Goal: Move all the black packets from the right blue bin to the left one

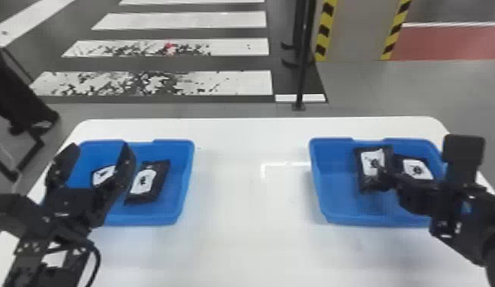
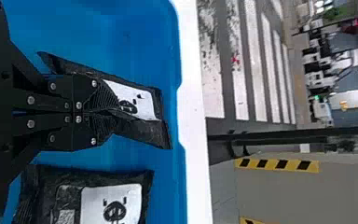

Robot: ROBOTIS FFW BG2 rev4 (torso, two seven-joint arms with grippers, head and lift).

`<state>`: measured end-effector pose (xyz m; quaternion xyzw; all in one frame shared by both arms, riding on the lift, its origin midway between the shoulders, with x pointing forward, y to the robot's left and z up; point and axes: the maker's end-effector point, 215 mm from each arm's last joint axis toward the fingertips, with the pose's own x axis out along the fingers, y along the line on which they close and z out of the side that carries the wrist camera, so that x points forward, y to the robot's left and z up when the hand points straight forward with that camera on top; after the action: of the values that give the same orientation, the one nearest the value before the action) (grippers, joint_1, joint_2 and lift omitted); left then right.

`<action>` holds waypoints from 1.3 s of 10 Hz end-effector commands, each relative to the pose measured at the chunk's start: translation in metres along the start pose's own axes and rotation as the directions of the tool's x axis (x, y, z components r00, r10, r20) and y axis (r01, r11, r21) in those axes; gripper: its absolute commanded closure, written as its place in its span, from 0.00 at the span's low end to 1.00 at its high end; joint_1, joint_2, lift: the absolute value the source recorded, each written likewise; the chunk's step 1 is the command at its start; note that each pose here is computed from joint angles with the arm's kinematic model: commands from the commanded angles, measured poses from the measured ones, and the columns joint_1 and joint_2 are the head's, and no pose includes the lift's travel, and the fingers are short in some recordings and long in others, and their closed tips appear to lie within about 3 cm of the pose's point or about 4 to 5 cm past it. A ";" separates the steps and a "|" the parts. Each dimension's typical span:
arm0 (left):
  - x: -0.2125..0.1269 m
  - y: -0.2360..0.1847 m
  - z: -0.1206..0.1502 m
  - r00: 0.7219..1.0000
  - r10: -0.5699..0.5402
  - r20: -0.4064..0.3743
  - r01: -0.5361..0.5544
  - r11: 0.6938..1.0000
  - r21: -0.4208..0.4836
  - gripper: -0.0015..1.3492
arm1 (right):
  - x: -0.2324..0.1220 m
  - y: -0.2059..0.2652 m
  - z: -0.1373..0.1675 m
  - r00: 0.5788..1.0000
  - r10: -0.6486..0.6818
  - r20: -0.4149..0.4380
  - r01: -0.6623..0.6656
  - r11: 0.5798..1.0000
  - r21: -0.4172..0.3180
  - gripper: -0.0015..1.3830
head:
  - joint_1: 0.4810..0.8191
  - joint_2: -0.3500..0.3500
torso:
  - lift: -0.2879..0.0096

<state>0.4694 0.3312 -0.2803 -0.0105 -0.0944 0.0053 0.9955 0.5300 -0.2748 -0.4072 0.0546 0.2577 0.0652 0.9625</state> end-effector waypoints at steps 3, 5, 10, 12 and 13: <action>-0.001 -0.020 0.013 0.998 -0.015 0.058 0.021 0.996 -0.091 0.12 | -0.025 0.056 0.050 0.956 0.242 0.169 -0.259 0.961 0.093 0.86 | 0.63 0.60 | 0.40; 0.005 -0.039 0.015 0.997 -0.043 0.068 0.052 0.990 -0.131 0.12 | -0.025 0.116 0.071 0.860 0.456 0.228 -0.489 0.865 0.114 0.86 | 0.63 0.65 | 0.40; 0.008 -0.089 0.007 0.991 -0.131 0.007 0.125 0.925 -0.358 0.12 | -0.050 0.280 0.039 0.492 0.839 0.233 -0.852 0.410 0.326 0.86 | 0.63 0.87 | 0.40; 0.003 -0.123 0.012 0.975 -0.220 -0.016 0.185 0.856 -0.483 0.12 | -0.059 0.304 0.036 0.443 0.869 0.219 -0.873 0.362 0.328 0.86 | 0.63 0.88 | 0.40; 0.002 -0.137 0.008 0.963 -0.265 -0.040 0.209 0.836 -0.508 0.12 | -0.063 0.314 0.038 0.424 0.880 0.215 -0.881 0.345 0.325 0.86 | 0.63 0.87 | 0.40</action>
<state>0.4708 0.2006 -0.2669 -0.2491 -0.0501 -0.1358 0.9576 0.4669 0.0167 -0.3030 0.3748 0.1936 0.5132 0.7474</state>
